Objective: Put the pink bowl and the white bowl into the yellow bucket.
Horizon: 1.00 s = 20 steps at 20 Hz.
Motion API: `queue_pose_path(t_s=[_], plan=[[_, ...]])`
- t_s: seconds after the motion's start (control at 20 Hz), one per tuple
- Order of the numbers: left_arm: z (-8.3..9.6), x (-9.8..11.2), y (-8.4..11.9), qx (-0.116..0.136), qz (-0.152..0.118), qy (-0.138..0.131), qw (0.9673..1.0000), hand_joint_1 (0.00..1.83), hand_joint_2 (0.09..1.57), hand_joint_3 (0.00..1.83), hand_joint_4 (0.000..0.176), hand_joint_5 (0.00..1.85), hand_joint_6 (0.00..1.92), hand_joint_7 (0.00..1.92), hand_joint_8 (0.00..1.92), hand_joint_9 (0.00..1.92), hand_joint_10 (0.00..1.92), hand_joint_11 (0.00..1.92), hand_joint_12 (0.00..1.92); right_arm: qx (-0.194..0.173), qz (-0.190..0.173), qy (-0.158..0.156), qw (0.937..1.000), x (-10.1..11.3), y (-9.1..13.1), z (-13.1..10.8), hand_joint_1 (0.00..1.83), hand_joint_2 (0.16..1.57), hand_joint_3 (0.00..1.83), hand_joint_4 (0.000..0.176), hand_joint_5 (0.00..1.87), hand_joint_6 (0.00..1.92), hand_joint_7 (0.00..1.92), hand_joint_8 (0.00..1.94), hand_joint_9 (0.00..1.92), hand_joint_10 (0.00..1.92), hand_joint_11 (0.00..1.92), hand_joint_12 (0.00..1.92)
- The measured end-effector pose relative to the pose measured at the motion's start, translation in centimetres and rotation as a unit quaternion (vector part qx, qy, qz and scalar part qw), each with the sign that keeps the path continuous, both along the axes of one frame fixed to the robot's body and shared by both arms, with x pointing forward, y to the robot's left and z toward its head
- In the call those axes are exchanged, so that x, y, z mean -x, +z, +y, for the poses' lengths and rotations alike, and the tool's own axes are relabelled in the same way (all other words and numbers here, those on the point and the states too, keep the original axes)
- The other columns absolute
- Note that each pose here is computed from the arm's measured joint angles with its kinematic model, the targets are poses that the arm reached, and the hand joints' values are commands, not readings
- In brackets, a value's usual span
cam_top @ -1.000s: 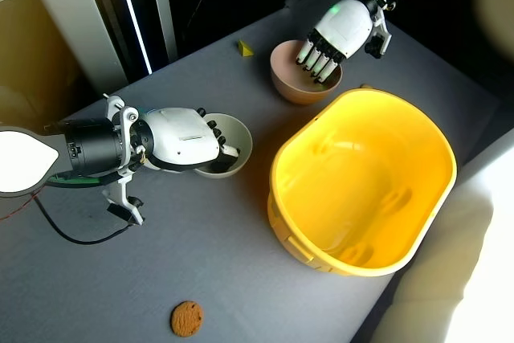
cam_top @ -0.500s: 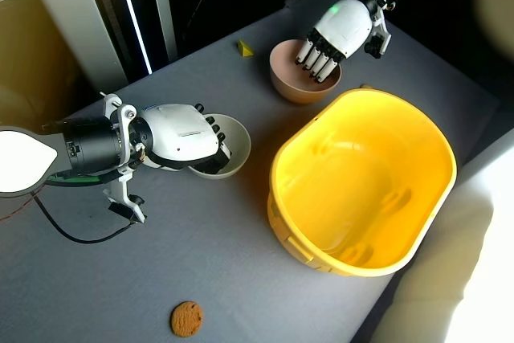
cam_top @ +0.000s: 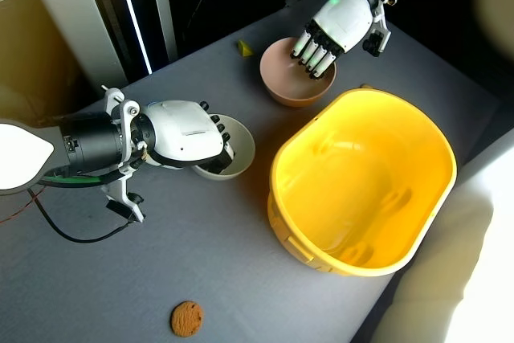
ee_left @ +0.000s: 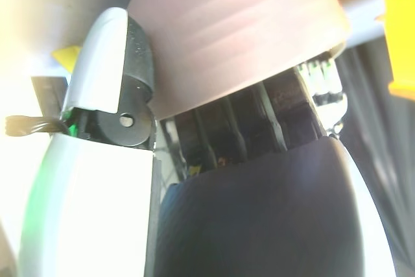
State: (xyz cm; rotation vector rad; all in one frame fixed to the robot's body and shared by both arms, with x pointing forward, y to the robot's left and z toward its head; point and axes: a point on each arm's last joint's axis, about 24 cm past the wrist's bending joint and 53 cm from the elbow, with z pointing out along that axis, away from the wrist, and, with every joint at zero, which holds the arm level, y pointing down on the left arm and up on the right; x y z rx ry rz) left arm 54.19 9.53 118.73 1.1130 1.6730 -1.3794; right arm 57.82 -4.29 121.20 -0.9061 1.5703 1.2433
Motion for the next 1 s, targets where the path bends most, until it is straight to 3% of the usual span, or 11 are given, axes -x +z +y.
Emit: queue_pose_path(t_s=[0.1,0.3,0.5,1.0], plan=[[-0.2,-0.1,0.9,0.009,0.000,-0.002,1.0000,1.35,1.20,0.00,0.000,0.71,1.32,0.85,1.27,0.73,1.37,0.60,1.28,-0.009,0.009,0.000,0.9999,-0.1,0.8,0.1,1.38,1.10,0.00,0.000,0.92,1.05,0.98,0.92,0.97,1.10,0.82,1.13],[-0.1,0.2,2.7,0.026,0.004,-0.008,0.9996,1.36,1.18,0.00,0.000,0.79,1.24,0.90,1.16,0.77,1.30,0.65,1.24,-0.030,0.030,0.005,0.9991,0.0,2.9,0.1,1.38,1.10,0.00,0.000,0.90,1.05,1.00,0.92,1.01,1.08,0.83,1.17],[0.0,0.7,3.9,0.037,0.014,-0.019,0.9990,1.35,1.19,0.00,0.000,0.75,1.28,0.87,1.21,0.75,1.36,0.62,1.28,-0.061,0.051,0.012,0.9968,0.2,5.5,-0.1,1.38,1.11,0.00,0.000,0.87,1.10,0.98,0.93,0.99,1.10,0.79,1.18],[1.7,-1.4,8.0,0.099,0.046,0.010,0.9940,1.35,1.19,0.00,0.000,0.74,1.29,0.87,1.22,0.75,1.35,0.62,1.28,-0.094,0.063,0.036,0.9929,1.1,8.9,-0.2,1.38,1.09,0.00,0.000,0.91,1.03,1.02,0.89,1.01,1.06,0.82,1.18]])
